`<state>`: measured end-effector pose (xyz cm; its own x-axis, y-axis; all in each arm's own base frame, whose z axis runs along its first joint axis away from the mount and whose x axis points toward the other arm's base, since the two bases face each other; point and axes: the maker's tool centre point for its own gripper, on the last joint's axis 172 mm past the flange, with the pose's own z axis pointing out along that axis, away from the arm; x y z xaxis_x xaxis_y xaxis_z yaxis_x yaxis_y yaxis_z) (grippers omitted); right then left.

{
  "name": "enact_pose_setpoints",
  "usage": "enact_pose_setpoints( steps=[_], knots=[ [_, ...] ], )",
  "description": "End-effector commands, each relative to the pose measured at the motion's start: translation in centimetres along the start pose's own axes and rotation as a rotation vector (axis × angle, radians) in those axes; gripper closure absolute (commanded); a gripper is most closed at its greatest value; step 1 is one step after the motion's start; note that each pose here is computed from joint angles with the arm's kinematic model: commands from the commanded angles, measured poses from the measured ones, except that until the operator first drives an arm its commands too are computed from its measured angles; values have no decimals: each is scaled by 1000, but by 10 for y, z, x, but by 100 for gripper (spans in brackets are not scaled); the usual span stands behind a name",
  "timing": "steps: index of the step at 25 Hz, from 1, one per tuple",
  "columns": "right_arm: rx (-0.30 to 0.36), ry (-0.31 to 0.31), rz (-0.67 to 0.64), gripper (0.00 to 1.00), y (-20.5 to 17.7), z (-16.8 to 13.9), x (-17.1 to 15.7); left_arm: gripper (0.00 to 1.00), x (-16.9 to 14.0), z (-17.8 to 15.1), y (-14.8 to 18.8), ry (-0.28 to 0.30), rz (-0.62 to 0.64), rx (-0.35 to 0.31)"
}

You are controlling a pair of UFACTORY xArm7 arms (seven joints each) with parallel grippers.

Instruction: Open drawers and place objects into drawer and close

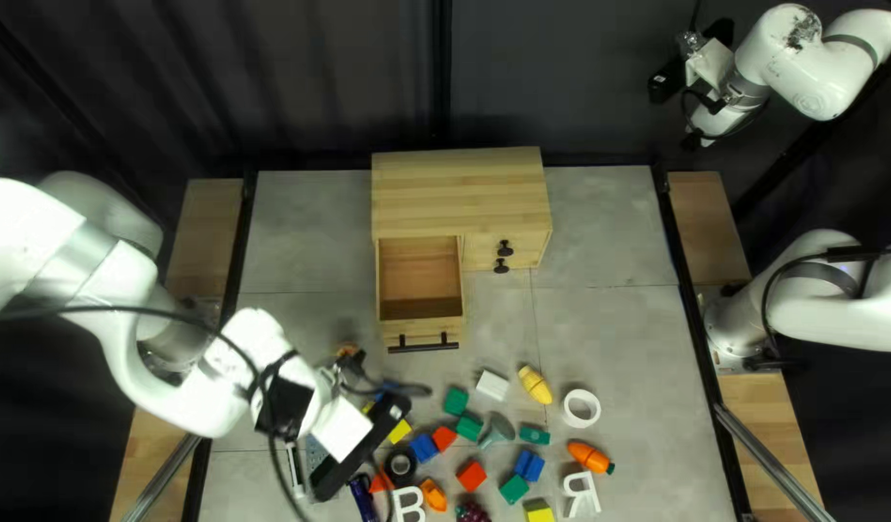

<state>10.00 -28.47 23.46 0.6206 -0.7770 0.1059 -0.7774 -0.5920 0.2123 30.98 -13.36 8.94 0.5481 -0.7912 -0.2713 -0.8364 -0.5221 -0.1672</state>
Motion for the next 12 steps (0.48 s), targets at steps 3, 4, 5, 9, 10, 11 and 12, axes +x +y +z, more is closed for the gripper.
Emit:
enact_pose_setpoints(
  steps=[3,4,5,9,10,11,12],
  knots=[
    [0,0,0,0,0,0,0,0,-12,25,-12,-36,172,-16],
    [0,0,0,0,0,0,0,0,-13,30,-14,-42,191,-14],
    [0,0,0,0,0,0,0,0,-15,38,-16,-53,213,-13],
    [0,0,0,0,0,0,0,0,-21,54,-24,-81,277,2],
    [0,0,0,0,0,0,0,0,-24,58,-26,-89,295,8],
    [0,0,0,0,0,0,0,0,-26,60,-28,-92,303,11],
    [0,0,0,0,0,0,0,0,-31,64,-30,-94,314,15]
  ],
)
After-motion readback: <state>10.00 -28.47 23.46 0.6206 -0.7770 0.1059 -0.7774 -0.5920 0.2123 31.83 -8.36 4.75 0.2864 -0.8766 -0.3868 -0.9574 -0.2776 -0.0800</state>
